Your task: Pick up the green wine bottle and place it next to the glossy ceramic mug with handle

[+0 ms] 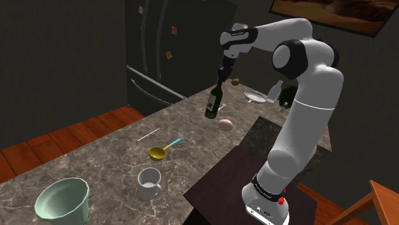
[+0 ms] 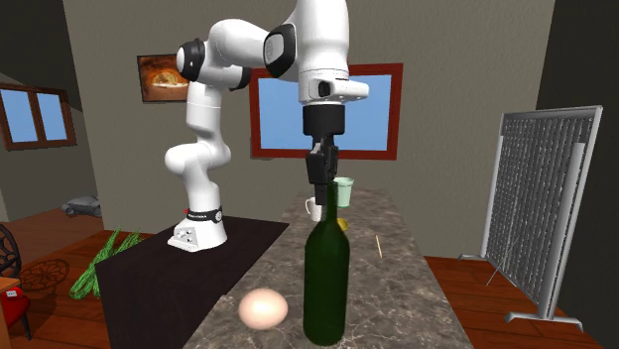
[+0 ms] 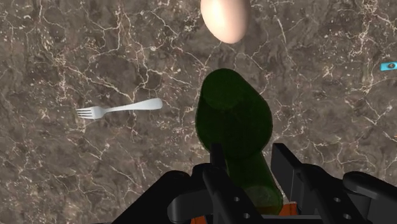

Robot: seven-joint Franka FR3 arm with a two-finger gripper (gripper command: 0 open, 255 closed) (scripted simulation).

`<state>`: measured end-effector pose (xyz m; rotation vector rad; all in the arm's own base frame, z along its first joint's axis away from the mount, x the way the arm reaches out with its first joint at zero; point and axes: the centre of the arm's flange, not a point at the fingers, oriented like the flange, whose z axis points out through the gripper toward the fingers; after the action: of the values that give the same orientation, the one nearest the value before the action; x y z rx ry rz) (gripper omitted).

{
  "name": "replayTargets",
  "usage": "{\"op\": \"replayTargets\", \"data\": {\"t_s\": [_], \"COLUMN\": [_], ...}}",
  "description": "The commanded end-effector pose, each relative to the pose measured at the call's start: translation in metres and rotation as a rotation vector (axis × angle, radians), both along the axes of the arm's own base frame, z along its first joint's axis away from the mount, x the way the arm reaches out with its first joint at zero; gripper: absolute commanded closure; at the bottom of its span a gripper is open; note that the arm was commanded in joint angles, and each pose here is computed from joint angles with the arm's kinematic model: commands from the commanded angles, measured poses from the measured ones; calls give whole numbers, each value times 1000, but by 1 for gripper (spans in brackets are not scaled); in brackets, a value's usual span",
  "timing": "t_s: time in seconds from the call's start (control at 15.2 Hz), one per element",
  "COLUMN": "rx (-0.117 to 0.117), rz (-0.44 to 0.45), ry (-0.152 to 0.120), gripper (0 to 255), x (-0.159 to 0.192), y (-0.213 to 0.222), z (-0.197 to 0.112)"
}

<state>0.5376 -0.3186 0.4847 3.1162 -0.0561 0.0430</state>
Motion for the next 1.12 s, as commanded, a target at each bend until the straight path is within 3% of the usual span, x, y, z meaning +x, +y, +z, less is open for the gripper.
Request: {"op": "replayTargets", "data": {"t_s": [0.0,1.06], "rx": [0,0], "rz": [0,0], "ry": [0,0], "gripper": [255,255], "x": [-1,-1], "y": [1,1], "z": [11,96]}}
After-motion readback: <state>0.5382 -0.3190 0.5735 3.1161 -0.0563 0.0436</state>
